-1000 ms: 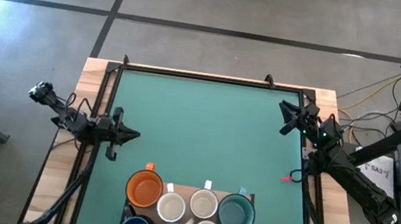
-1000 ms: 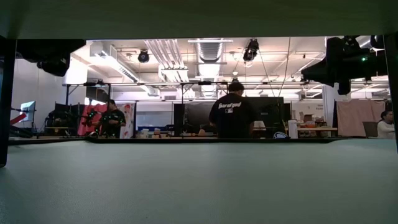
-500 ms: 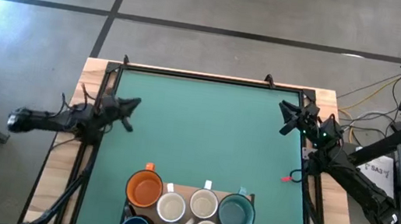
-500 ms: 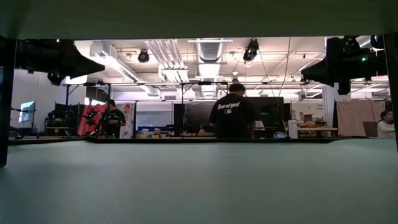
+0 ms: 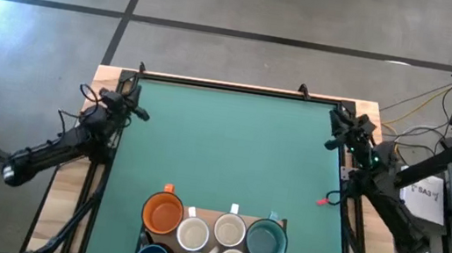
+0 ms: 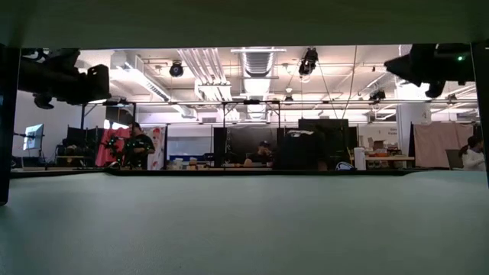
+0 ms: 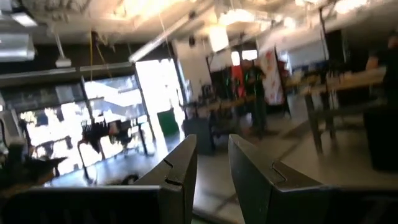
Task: Place coffee mugs
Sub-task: Return to Home Position
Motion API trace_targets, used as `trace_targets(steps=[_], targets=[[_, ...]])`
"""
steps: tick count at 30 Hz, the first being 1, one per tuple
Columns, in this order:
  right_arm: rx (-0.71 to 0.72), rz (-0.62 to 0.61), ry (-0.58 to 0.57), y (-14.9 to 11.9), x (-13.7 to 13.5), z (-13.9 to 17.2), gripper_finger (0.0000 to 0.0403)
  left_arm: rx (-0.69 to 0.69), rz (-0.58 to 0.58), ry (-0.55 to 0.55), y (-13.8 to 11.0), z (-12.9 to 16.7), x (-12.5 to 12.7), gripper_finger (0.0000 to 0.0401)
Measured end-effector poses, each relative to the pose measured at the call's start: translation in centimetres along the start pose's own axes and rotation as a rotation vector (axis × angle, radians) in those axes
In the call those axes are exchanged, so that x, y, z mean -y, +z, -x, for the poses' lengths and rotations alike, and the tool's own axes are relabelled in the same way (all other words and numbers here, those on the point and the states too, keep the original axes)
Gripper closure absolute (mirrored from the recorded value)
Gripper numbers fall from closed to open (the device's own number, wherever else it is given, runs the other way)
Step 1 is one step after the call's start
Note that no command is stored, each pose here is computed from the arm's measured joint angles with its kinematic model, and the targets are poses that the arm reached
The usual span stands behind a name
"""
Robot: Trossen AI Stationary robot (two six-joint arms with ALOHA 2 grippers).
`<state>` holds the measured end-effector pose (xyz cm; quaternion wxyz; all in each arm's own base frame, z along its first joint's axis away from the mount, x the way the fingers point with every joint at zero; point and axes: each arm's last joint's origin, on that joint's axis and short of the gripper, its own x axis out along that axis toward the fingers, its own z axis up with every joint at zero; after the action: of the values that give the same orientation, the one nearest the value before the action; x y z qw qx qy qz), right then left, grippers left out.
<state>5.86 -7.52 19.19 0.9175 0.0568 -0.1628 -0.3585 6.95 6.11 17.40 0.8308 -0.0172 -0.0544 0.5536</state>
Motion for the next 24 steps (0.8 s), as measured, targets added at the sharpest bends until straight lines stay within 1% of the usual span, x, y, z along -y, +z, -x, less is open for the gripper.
trace_targets(steps=[2, 5, 15, 17, 20, 24], targets=[[0.058, 0.016, -0.002, 0.6, 0.0, 0.2, 0.0321, 0.004, -0.003, 0.044, 0.0, -0.2, -0.4, 0.04], [0.108, 0.029, -0.022, 1.0, 0.1, 0.3, 0.0321, 0.009, -0.008, 0.105, 0.0, -0.4, -0.9, 0.04], [0.12, 0.054, -0.117, 1.2, 0.9, 0.5, 0.0321, 0.035, -0.03, 0.406, 0.2, -0.9, -3.6, 0.04], [0.121, 0.057, -0.13, 1.2, 1.0, 0.5, 0.0321, 0.037, -0.034, 0.453, 0.3, -1.0, -4.1, 0.04], [0.119, 0.059, -0.141, 1.2, 1.1, 0.5, 0.0321, 0.04, -0.037, 0.492, 0.3, -1.0, -4.4, 0.04], [0.107, 0.056, -0.144, 1.1, 1.2, 0.4, 0.0321, 0.039, -0.038, 0.497, 0.5, -0.9, -4.5, 0.04]])
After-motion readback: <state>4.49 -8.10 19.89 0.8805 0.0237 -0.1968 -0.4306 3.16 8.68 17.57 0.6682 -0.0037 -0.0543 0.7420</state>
